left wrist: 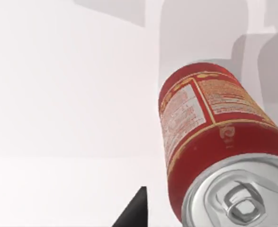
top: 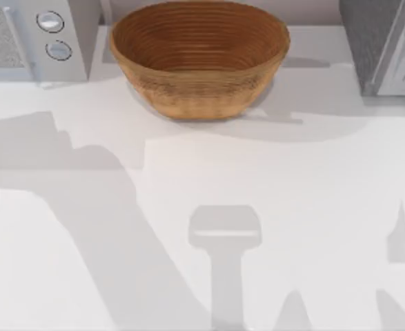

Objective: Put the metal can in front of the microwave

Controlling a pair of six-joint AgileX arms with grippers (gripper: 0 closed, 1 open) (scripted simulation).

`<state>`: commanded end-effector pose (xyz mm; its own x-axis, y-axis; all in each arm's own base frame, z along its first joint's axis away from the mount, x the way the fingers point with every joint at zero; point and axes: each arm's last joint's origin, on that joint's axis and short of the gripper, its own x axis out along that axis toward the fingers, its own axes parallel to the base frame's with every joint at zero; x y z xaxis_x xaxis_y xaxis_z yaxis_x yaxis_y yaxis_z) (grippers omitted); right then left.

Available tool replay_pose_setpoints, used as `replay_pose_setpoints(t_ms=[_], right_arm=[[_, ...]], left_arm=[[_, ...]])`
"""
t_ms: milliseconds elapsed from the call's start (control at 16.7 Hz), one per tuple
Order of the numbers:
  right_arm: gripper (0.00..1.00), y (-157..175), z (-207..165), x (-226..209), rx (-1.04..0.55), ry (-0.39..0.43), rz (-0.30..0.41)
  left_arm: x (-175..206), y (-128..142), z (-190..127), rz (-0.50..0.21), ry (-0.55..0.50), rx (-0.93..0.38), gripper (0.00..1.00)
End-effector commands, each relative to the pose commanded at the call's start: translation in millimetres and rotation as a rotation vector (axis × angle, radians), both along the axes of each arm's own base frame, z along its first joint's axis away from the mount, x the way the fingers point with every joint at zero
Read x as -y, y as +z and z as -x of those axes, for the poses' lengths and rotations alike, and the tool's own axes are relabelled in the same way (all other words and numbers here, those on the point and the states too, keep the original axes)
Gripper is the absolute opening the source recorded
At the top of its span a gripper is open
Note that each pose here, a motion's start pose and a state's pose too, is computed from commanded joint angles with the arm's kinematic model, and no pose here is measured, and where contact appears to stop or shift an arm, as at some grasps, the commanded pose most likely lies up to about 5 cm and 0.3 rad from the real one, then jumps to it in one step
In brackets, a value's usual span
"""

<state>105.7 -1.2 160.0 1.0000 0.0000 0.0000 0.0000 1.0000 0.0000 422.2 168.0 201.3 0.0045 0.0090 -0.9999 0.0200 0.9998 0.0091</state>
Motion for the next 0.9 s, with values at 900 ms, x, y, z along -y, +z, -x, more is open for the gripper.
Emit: replay_pose_setpoints(t_ms=[900], right_arm=[[1.0, 0.0, 0.0, 0.0, 0.0, 0.0, 0.0]], left_arm=[[-0.9, 23.6, -1.3, 0.001, 0.002, 0.004, 1.0]])
